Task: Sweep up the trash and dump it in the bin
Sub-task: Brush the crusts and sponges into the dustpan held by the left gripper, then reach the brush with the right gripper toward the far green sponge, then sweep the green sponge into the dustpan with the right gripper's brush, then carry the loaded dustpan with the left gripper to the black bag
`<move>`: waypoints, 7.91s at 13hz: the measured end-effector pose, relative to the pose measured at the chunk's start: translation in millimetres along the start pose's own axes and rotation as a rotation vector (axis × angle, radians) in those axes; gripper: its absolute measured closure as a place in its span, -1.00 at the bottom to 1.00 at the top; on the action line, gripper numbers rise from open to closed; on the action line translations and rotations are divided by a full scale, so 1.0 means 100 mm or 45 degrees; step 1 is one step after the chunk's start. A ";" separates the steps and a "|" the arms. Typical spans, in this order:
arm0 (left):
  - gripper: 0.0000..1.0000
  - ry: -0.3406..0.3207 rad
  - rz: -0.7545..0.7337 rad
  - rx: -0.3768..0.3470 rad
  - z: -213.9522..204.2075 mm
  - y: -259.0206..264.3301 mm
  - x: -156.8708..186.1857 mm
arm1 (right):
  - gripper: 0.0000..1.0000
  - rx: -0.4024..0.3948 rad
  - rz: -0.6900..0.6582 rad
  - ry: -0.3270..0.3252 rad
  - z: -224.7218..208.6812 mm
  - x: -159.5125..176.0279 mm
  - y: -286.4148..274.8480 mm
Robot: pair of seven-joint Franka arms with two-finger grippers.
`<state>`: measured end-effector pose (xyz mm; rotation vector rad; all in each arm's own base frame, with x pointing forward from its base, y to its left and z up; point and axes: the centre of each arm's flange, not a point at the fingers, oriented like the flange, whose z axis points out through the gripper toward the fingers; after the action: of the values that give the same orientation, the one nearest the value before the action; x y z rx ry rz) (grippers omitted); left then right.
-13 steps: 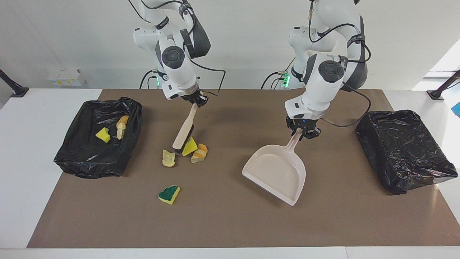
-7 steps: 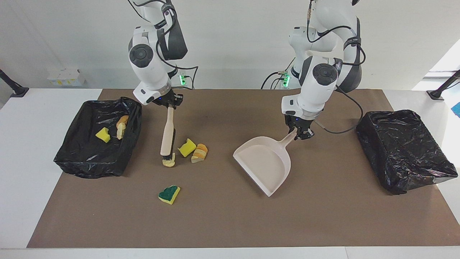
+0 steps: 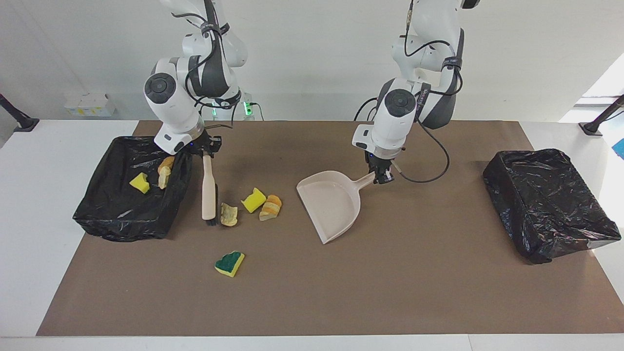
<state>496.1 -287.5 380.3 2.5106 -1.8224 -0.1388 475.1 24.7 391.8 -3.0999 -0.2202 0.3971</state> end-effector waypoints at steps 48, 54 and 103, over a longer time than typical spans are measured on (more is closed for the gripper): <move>0.35 0.049 0.034 0.058 0.16 0.02 -0.11 | 0.48 -0.216 -0.374 0.157 0.02 1.96 0.49; 0.35 0.031 -0.028 0.038 0.16 0.06 -0.12 | 0.48 -0.213 -0.345 0.080 0.10 1.84 -0.29; 0.35 0.198 0.406 0.150 -1.07 -2.03 -5.03 | 0.48 -0.028 0.180 -0.032 0.93 -1.62 -4.51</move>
<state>543.8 251.2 495.5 2.1852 -2.1858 0.1726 234.1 447.9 354.6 -3.1437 -0.0048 0.4392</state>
